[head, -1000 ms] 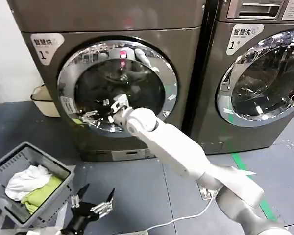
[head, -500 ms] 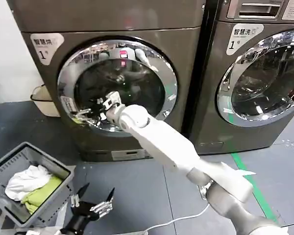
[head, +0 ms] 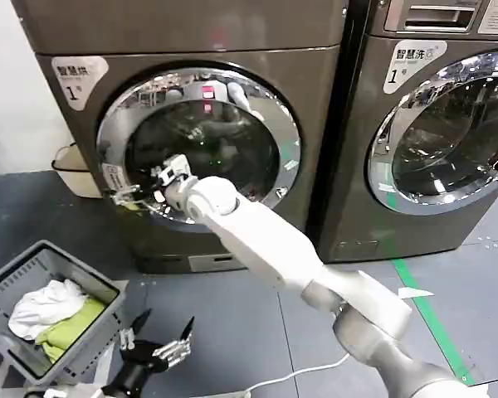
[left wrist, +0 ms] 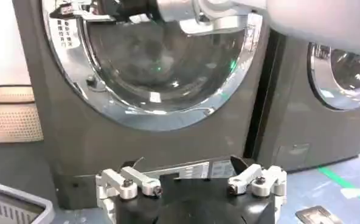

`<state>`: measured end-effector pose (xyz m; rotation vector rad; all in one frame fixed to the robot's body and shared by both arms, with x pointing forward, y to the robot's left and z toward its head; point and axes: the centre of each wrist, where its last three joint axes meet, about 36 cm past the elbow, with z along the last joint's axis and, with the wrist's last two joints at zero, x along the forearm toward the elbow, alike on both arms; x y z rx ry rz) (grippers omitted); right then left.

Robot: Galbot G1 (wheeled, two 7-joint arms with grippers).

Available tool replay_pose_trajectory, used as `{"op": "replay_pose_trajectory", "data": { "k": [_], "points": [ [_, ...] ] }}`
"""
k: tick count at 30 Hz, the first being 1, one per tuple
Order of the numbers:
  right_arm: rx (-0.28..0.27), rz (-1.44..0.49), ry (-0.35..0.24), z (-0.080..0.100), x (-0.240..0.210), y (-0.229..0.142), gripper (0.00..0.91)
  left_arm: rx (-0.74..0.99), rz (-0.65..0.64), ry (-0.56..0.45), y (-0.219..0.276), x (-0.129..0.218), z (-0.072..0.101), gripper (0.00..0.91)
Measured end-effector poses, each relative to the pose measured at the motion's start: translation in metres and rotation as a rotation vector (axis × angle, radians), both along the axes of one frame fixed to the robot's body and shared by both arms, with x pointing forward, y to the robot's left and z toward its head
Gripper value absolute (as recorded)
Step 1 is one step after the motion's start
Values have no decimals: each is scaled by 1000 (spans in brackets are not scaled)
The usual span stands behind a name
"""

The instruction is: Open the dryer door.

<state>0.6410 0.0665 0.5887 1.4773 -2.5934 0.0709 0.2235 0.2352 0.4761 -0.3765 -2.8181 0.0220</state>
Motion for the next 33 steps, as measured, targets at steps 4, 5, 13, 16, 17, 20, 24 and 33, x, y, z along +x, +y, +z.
{"op": "replay_pose_trajectory", "data": {
  "k": [4, 5, 13, 16, 17, 20, 24, 33],
  "points": [
    [-10, 4, 1, -3, 3, -2, 907, -1, 1, -1, 1, 0, 1, 907],
    [-12, 8, 2, -3, 4, -2, 907, -1, 0, -1, 1, 0, 1, 907],
    [-19, 23, 3, -5, 4, -1, 907, -3, 1, -7, 1, 0, 3, 907],
    [-20, 30, 2, -4, 4, -1, 907, -4, 1, -10, 1, 0, 4, 907],
    [-22, 32, 1, -4, 4, -1, 907, -6, 1, -10, 1, 0, 5, 907],
    [-37, 28, -13, -4, 4, 0, 907, -7, 2, -11, 2, 0, 5, 907],
    [-67, -14, -43, -3, 1, 2, 907, -7, 3, -12, 2, 0, 6, 907],
    [-83, -44, -38, -4, -5, 5, 907, -7, 3, -13, 2, 1, 6, 907]
  ]
}}
